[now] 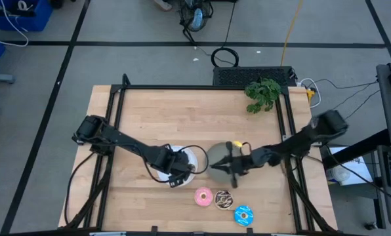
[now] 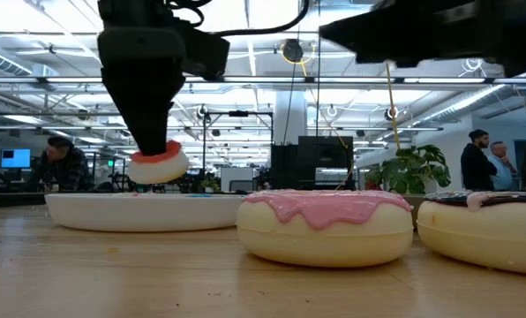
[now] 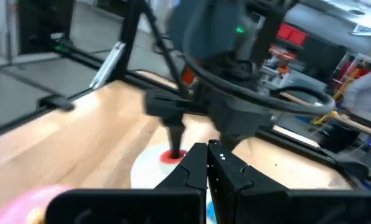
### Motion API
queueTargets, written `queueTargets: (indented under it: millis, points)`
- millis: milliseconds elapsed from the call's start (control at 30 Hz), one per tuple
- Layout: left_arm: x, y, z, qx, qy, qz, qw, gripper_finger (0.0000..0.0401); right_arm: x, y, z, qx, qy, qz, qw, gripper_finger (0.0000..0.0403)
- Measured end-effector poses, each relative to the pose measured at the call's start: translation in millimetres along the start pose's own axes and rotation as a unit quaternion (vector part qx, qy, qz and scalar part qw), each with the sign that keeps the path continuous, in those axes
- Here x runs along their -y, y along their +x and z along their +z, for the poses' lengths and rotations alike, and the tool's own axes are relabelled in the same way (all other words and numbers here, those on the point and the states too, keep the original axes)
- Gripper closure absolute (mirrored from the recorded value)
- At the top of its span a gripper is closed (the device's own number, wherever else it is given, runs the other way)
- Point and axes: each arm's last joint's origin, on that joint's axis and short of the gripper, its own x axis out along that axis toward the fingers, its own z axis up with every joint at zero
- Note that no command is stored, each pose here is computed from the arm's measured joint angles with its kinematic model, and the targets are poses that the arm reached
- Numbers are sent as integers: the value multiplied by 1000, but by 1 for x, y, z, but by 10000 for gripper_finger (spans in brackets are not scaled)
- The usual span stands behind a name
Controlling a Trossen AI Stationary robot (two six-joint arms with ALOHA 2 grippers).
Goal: Pick & Place donuts
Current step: Put the small orange donut on the white plate
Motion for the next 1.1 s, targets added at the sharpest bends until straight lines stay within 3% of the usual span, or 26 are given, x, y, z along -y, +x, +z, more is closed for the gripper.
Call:
queueTargets:
  millis: [267, 500, 700, 1100]
  points:
    - [8, -2, -9, -17, 1, -12, 1000, 66, -19, 59, -17, -1, 21, -41, 999, 403]
    - [7, -2, -10, -23, -14, -6, 1000, 66, -39, 93, -25, -5, 32, -28, 999, 403]
    - [4, -1, -9, -28, -24, -1, 999, 66, -47, 103, -35, -26, 37, -56, 997, 403]
    - [2, 0, 2, -11, -38, -32, 999, 66, -37, 111, -41, -43, 64, -18, 997, 403]
